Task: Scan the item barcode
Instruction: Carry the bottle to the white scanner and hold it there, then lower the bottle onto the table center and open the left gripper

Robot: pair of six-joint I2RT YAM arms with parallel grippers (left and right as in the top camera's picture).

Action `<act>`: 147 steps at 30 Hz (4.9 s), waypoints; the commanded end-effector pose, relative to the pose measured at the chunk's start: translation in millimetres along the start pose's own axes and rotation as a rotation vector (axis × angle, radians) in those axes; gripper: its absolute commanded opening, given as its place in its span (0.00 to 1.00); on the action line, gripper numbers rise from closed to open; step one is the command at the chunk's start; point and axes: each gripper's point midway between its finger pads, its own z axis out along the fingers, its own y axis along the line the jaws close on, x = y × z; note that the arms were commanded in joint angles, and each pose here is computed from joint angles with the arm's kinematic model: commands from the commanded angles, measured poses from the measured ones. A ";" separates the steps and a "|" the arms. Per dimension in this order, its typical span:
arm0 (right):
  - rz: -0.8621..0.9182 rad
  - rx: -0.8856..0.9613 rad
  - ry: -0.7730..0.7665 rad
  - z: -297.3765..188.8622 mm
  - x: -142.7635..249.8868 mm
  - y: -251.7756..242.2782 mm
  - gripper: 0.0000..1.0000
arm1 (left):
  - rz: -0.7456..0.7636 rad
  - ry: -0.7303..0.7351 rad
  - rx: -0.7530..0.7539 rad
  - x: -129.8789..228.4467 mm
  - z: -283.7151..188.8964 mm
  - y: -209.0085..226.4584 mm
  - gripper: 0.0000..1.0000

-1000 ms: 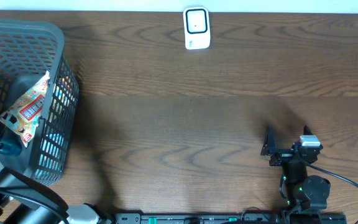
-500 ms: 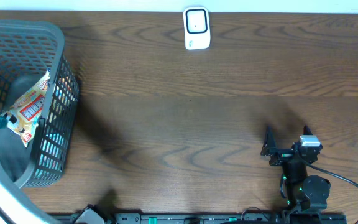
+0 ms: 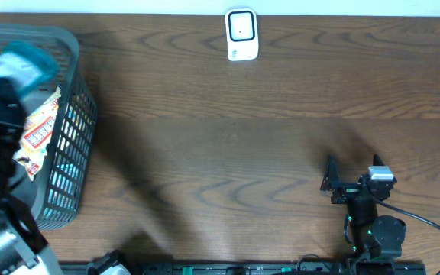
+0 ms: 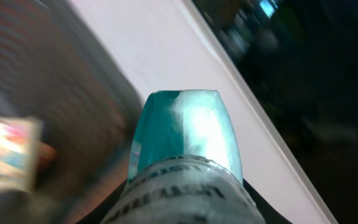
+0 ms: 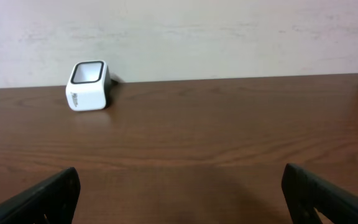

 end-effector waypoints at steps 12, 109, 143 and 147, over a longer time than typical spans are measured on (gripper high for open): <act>-0.013 -0.012 0.002 -0.1 0.9 2.9 0.99 | 0.261 0.723 0.326 216.3 31.0 -80.6 0.23; -0.013 -0.012 0.002 -0.1 0.9 2.9 0.99 | 1.404 1.220 0.474 474.4 77.7 29.6 0.36; -0.013 -0.012 0.002 -0.1 0.9 2.9 0.99 | 1.330 0.553 0.260 282.5 48.4 -65.1 0.98; -0.013 -0.012 0.002 -0.1 0.9 2.9 0.99 | 1.094 0.327 0.032 192.9 53.4 -63.8 0.98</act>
